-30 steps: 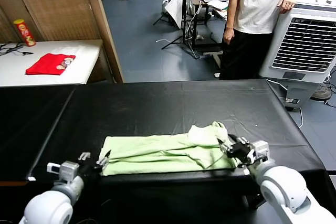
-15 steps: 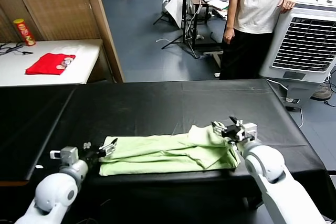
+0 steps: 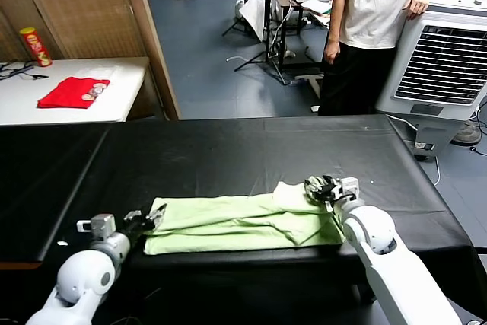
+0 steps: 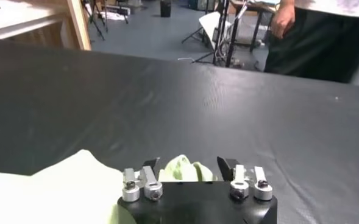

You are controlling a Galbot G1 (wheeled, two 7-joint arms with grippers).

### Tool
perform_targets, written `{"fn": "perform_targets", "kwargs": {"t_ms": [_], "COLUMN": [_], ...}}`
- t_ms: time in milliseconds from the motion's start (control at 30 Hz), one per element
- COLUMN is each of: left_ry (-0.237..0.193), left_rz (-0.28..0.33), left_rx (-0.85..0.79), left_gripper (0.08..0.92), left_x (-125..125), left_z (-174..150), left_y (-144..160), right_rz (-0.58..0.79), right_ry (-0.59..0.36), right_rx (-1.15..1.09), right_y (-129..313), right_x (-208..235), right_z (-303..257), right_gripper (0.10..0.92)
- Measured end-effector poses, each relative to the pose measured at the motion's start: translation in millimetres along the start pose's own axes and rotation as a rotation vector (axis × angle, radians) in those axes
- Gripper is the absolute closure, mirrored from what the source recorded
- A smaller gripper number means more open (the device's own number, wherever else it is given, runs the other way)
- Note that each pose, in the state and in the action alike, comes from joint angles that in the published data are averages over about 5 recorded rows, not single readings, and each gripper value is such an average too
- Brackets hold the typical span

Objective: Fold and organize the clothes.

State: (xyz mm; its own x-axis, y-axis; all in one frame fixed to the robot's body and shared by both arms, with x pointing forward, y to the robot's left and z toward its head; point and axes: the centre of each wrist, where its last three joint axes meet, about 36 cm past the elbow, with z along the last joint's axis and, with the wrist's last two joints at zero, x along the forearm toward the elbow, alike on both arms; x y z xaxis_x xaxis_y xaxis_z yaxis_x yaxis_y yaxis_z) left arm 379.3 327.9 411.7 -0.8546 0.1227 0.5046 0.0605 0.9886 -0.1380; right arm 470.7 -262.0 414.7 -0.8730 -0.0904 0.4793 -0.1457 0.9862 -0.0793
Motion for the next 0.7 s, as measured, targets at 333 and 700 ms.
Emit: {"fn": "perform_targets", "kwargs": {"t_ms": [333,700], "left_ry": [-0.130,-0.171], "left_rz": [-0.101,-0.092], "left_rx": [-0.120,-0.129], "left_gripper": [0.871,0.630], "left_x": [-12.6,-15.5], "left_z": [11.0,3.3], "left_y": [-7.3,-1.5], "right_rz": [0.054,-0.008], "right_ry": [-0.088,-0.150], "right_rx": [-0.066,-0.038], "right_y": [14.6,6.5], "right_x": [-1.6,24.4], "right_z": [19.1,17.2], "right_gripper": [0.886,0.385]}}
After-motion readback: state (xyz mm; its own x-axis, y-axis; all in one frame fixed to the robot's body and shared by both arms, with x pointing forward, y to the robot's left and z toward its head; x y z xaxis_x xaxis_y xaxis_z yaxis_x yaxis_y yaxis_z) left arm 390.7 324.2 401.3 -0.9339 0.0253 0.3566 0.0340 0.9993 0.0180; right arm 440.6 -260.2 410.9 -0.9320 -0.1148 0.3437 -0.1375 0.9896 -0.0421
